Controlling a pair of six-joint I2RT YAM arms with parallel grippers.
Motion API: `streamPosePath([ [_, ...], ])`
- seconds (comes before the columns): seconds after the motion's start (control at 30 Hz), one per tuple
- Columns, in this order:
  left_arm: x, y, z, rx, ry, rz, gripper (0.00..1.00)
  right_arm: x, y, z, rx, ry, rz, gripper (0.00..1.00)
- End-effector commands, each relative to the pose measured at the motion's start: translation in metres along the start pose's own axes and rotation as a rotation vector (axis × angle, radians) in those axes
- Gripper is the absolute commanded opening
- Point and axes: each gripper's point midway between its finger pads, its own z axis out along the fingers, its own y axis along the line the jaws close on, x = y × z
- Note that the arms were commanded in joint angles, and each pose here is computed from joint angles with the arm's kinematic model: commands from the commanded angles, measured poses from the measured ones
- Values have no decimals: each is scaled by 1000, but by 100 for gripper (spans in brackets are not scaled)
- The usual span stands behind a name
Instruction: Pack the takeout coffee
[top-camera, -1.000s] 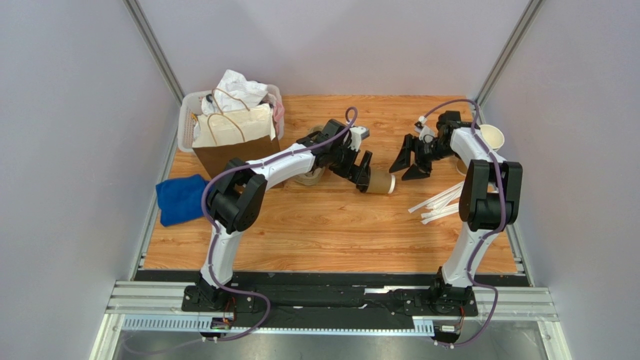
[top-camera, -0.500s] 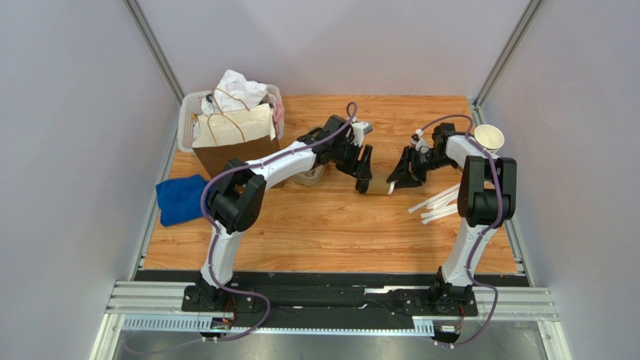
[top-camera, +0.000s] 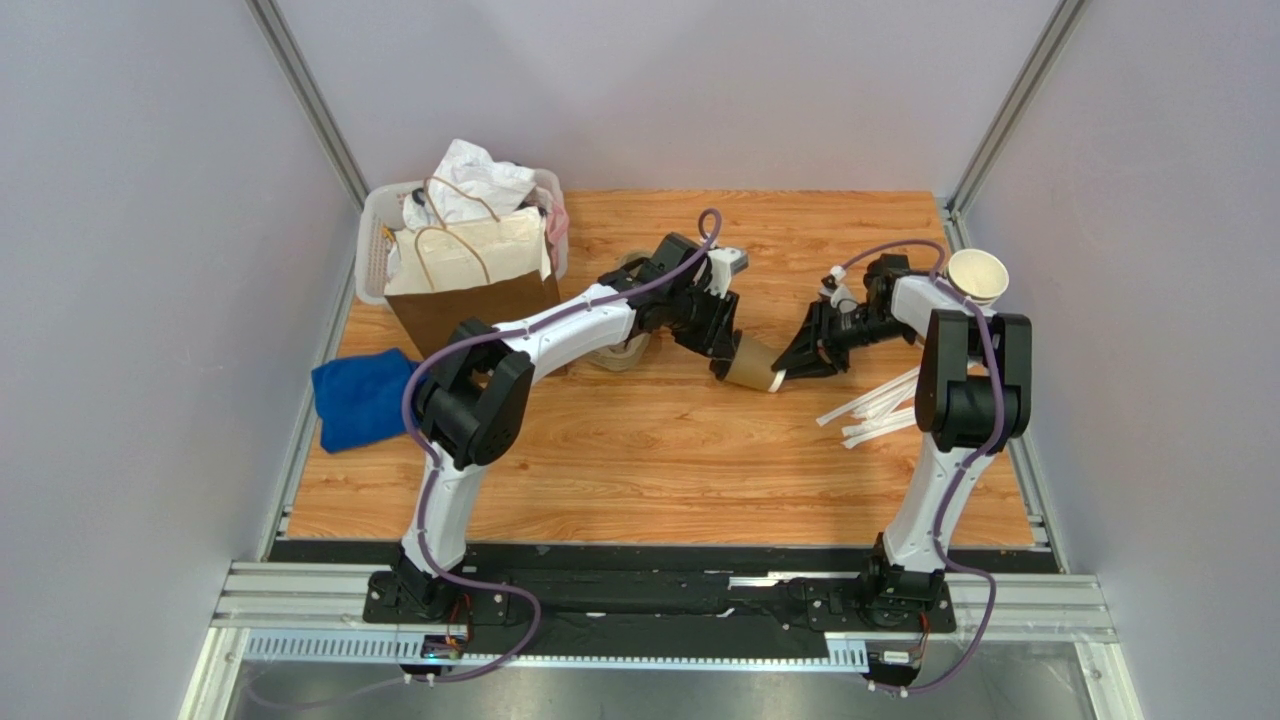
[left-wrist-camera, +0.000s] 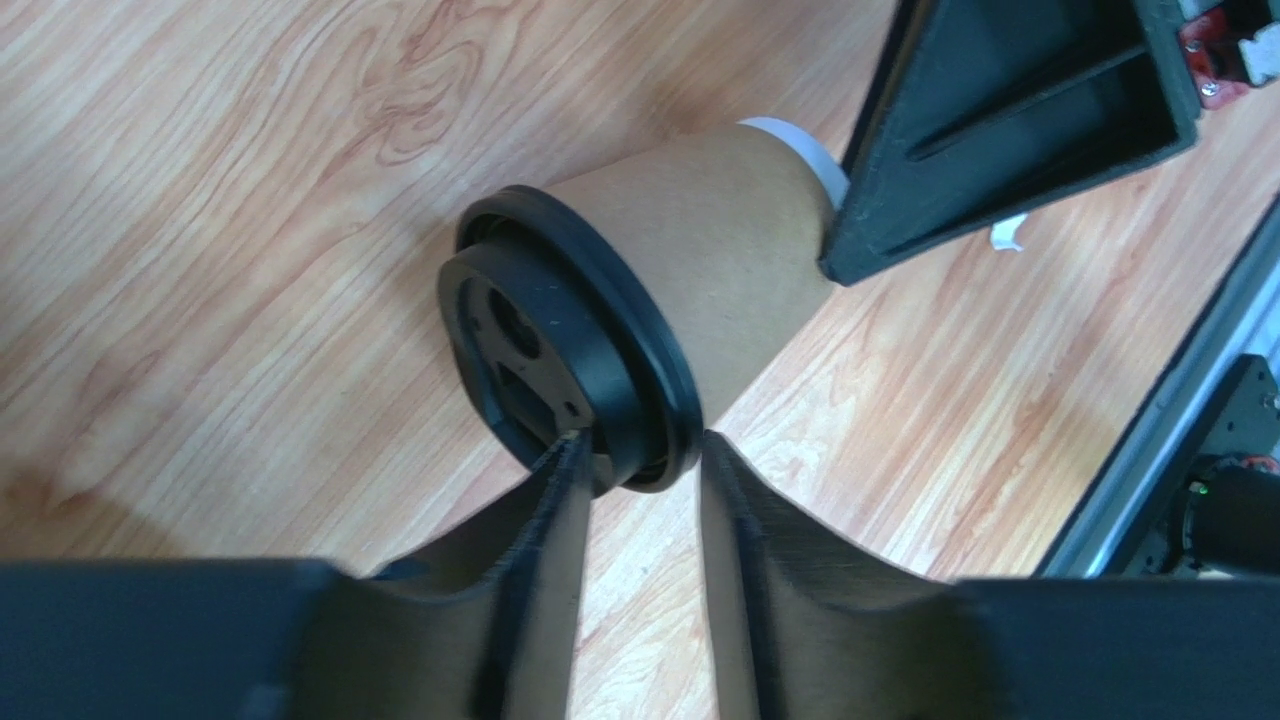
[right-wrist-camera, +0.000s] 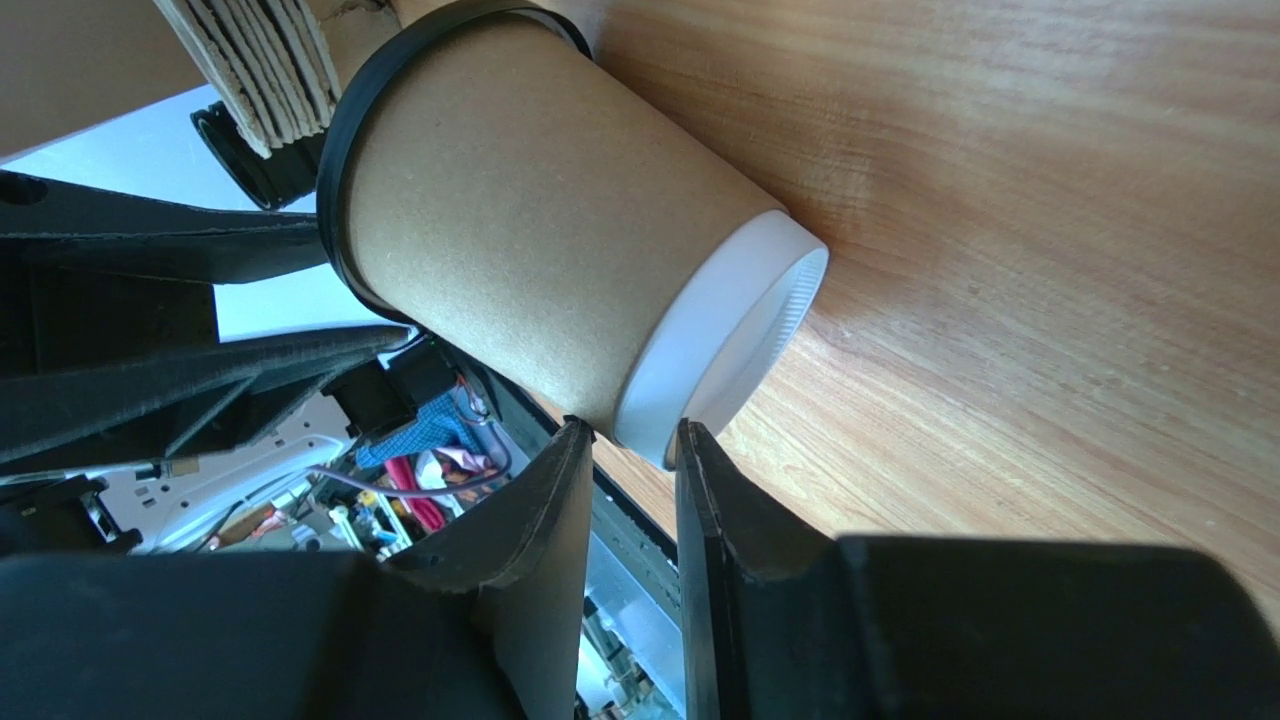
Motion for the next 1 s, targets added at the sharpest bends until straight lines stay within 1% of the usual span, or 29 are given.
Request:
streamPosePath([
  [0.0, -15, -11, -3, 4, -27, 72, 34, 3, -10, 9, 0, 21, 4, 27],
  [0.13, -18, -7, -7, -25, -31, 101, 24, 4, 0, 7, -46, 26, 2, 29],
  [0.17, -19, -6, -8, -31, -32, 112, 19, 4, 4, 5, -56, 24, -2, 30],
  [0.27, -16, -1, -9, -60, -21, 125, 12, 4, 17, -3, -83, 12, -35, 33],
  [0.33, -13, 0, -10, -55, -9, 127, 11, 5, 22, -7, -90, 4, -53, 34],
  [0.4, -11, -5, -11, -19, -3, 116, 27, 4, 24, -9, -78, -5, -65, 34],
  [0.43, -16, -7, -13, -10, -24, 118, 41, 4, 22, -8, -73, -5, -66, 34],
  [0.47, -11, -7, -12, -6, -23, 107, 45, 4, 21, -8, -68, -4, -63, 34],
  [0.53, -20, -14, -16, 15, -61, 99, 51, 3, 16, -5, -58, 1, -55, 34],
  [0.67, -26, -17, -15, 26, -68, 90, 53, 4, 16, 0, -63, 17, -50, 34],
  [0.77, -25, -11, -8, 6, -48, 85, 53, 5, 19, 3, -70, 27, -55, 33],
  [0.8, -19, -6, -3, -10, -24, 76, 52, 7, 22, 4, -81, 31, -58, 33],
  [0.9, -14, 2, 3, -33, -6, 87, 49, 9, 28, 5, -107, 44, -53, 33],
  [0.97, -10, 6, 6, -43, 7, 95, 42, 11, 31, 6, -122, 51, -51, 33],
])
